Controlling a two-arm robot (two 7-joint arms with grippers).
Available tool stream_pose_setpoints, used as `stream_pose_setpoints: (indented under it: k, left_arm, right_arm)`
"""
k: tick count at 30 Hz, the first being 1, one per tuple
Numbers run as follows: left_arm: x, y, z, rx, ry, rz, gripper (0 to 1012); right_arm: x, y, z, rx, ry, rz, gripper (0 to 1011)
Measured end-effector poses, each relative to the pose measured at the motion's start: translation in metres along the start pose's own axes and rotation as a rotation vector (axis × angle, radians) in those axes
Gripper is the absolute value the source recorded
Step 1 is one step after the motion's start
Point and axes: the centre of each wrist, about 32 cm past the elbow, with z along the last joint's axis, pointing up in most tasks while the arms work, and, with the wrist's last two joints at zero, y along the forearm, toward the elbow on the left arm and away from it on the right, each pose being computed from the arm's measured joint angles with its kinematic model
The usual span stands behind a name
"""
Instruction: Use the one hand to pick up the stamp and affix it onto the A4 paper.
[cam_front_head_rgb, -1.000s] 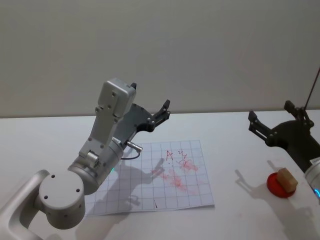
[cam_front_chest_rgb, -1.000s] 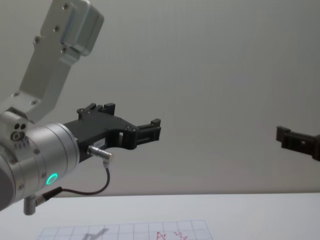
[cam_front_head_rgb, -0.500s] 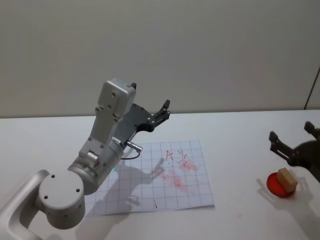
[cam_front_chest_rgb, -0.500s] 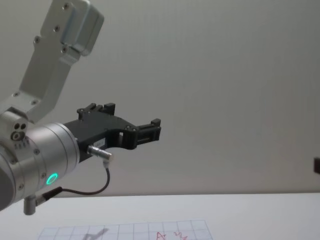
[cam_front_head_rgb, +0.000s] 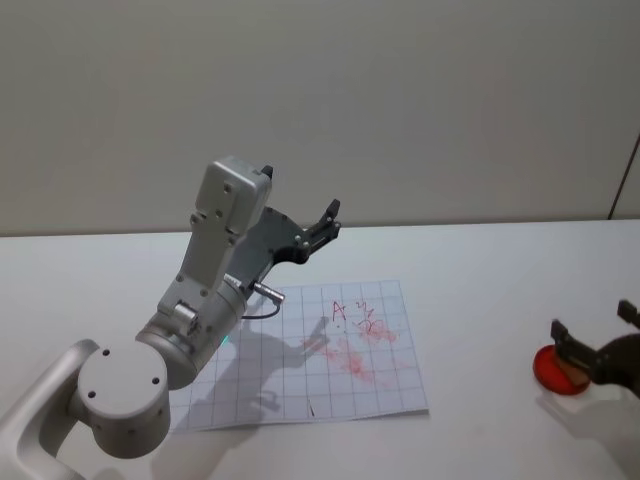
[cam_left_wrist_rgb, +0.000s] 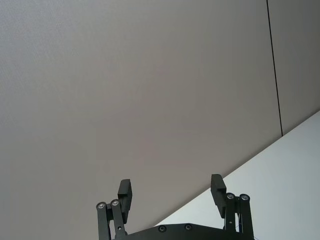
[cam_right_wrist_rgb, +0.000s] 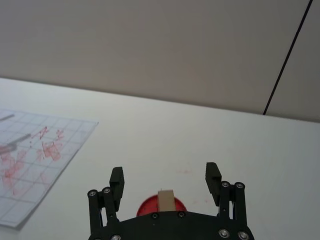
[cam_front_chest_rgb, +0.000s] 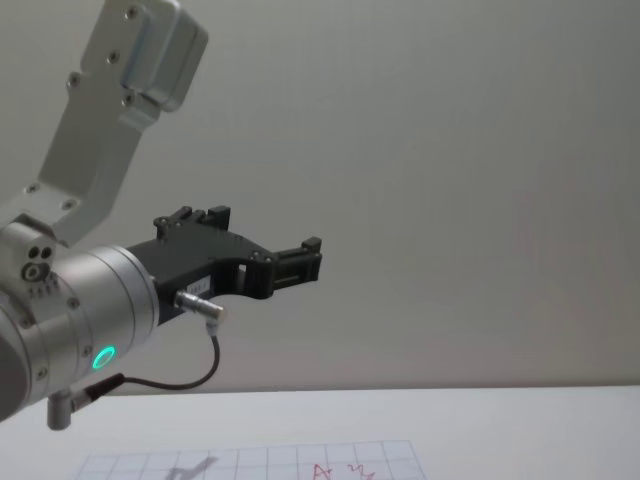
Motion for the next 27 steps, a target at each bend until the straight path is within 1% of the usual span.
stream_pose_setpoints:
  k: [2,5,11,21,24,27]
  left_arm:
    - [0.0,0.0,0.0,0.0,0.0,0.0,1001]
    - [0.0,0.0,0.0,0.0,0.0,0.0,1001]
    - [0.0,0.0,0.0,0.0,0.0,0.0,1001]
    - [0.0,0.0,0.0,0.0,0.0,0.0,1001]
    - [0.0,0.0,0.0,0.0,0.0,0.0,1001]
    - [0.0,0.0,0.0,0.0,0.0,0.0,1001]
  right_arm:
    - [0.001,0.0,-0.002,-0.019,-0.002,0.001,1001]
    - [0.003,0.0,-0.007,-0.063,-0.009,0.002,1001]
    - [0.004,0.002,-0.014,-0.116,-0.022,0.006,1001]
    - [0.006,0.01,-0.019,-0.159,-0.037,0.011,1001]
    - [0.006,0.011,-0.02,-0.166,-0.04,0.012,966]
    - [0.006,0.012,-0.021,-0.173,-0.043,0.013,884]
